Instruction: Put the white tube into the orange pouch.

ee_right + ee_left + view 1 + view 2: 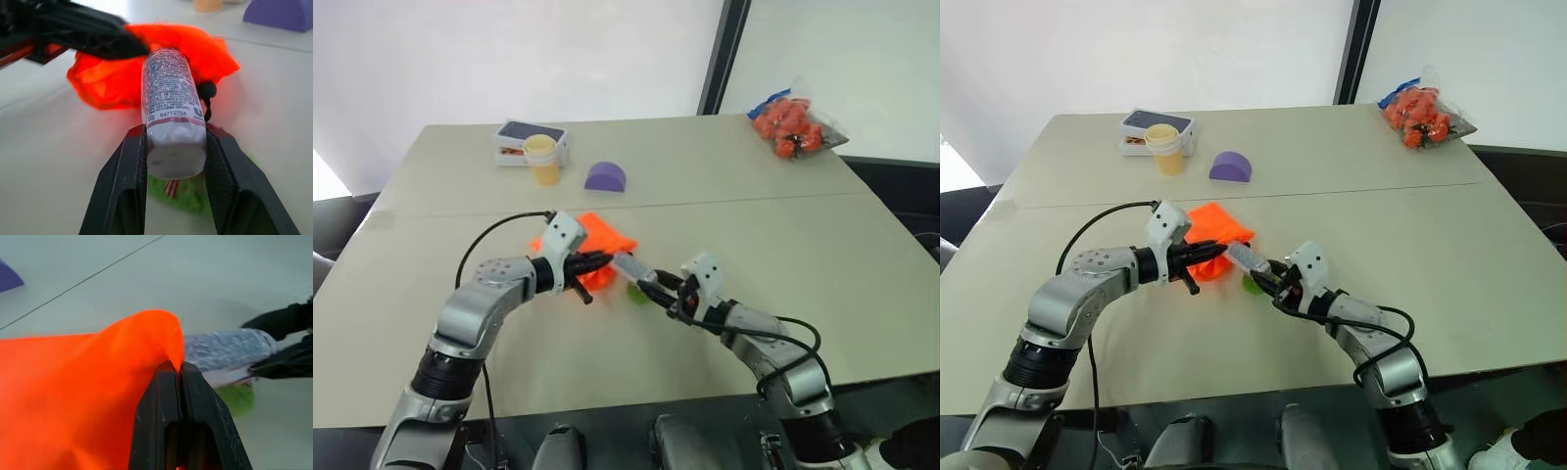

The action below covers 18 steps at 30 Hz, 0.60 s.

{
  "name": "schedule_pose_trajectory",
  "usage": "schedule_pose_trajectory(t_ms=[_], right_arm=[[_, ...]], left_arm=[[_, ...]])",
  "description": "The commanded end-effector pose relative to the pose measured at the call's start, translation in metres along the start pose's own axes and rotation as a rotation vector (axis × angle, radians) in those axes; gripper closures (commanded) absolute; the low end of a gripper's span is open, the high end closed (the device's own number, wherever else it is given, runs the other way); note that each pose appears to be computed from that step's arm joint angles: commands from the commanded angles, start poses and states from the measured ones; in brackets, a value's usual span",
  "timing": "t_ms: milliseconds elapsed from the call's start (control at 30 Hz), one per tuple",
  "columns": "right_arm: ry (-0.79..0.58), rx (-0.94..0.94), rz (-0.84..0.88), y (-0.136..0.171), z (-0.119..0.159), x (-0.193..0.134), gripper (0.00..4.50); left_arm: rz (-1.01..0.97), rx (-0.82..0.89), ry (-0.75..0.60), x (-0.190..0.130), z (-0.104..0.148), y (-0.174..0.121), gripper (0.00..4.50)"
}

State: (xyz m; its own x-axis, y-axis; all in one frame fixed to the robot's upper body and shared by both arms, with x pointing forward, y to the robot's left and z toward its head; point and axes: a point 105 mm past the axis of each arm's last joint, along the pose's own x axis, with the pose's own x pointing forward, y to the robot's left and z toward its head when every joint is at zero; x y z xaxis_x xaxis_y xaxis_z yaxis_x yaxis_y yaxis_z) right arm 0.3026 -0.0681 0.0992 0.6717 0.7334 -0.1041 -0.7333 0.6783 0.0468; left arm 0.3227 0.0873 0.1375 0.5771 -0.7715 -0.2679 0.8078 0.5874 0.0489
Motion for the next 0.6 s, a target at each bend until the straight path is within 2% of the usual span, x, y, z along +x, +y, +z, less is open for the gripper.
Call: schedule_pose_trajectory(t_ms=[33,400,600], right_arm=[[-0.049,-0.021,-0.005,0.005,0.015,0.014,3.18],[-0.041,-0.015,-0.096,0.005,0.028,0.063,3.18],[0.012,-0.03,-0.158,0.002,0.022,0.079,3.18]], left_arm=[[-0.014,0.043,-0.005,0.001,0.007,-0.008,4.5],[-0.049,0.055,0.036,-0.001,-0.003,-0.023,4.5],[-0.036,0.057,0.059,-0.005,-0.009,-0.02,4.5]])
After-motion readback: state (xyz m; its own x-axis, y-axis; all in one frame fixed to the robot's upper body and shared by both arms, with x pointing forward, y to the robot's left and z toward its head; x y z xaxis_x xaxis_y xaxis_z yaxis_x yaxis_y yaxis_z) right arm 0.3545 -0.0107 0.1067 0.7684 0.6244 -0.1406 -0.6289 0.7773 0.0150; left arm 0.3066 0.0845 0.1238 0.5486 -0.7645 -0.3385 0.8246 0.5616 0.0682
